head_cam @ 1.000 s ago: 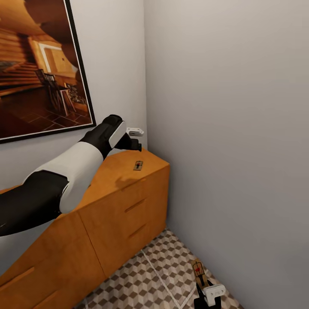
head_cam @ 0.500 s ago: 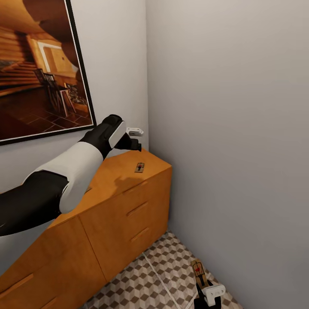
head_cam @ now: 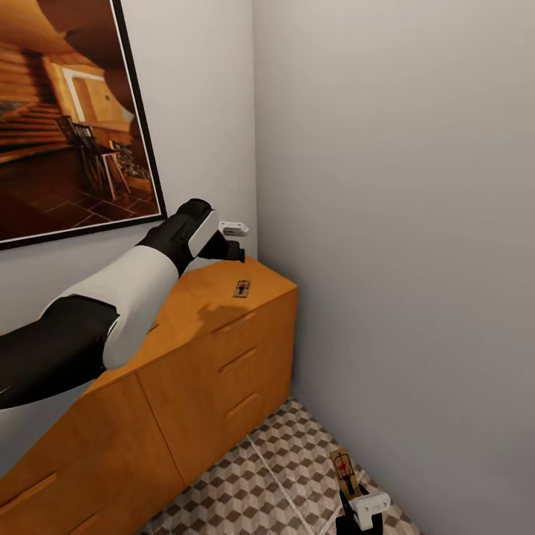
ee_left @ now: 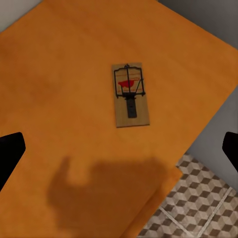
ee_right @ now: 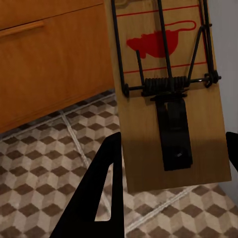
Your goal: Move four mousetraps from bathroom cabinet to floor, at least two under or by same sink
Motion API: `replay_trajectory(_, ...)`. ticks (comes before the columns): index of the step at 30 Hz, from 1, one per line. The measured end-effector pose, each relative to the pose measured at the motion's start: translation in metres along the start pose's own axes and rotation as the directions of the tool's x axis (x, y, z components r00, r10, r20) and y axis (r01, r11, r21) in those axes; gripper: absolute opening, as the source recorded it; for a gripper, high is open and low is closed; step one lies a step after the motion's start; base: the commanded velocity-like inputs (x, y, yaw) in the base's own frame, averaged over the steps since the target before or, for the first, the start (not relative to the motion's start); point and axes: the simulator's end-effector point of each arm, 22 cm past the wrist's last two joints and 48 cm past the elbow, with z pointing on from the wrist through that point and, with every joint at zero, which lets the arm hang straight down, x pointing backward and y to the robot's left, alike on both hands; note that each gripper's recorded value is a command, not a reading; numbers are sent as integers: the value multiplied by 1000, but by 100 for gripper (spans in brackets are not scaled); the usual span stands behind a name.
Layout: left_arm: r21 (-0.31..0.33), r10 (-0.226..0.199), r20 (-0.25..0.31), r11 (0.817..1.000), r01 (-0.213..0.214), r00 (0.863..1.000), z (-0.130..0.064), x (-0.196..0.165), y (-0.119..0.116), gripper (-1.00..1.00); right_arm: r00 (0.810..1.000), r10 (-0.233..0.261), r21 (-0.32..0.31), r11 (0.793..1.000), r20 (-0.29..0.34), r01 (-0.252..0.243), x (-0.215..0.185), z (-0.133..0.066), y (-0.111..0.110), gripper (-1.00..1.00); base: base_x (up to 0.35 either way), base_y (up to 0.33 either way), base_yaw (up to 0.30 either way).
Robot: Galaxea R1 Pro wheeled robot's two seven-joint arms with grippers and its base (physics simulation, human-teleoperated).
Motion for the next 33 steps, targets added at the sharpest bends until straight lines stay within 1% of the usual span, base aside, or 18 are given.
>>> replay_trajectory(12, 1, -1, -6, 1000, 1, 1000, 4, 2, 0, 100, 1000, 1, 0, 1000, -5, -1, 3, 0, 0, -100, 123, 0, 0)
replay_trajectory(22, 1, -1, -7, 1000, 1, 1000, 5, 3, 0, 100, 1000, 1, 0, 1000, -5, -1, 3, 0, 0, -100, 10, 0, 0)
replay_trajectory(33, 3, -2, -21, 1000, 2, 1000, 15, 7, 0, 100, 1000, 4, -1, 1000, -18, -4, 9, -1, 1, -100, 0, 0, 0)
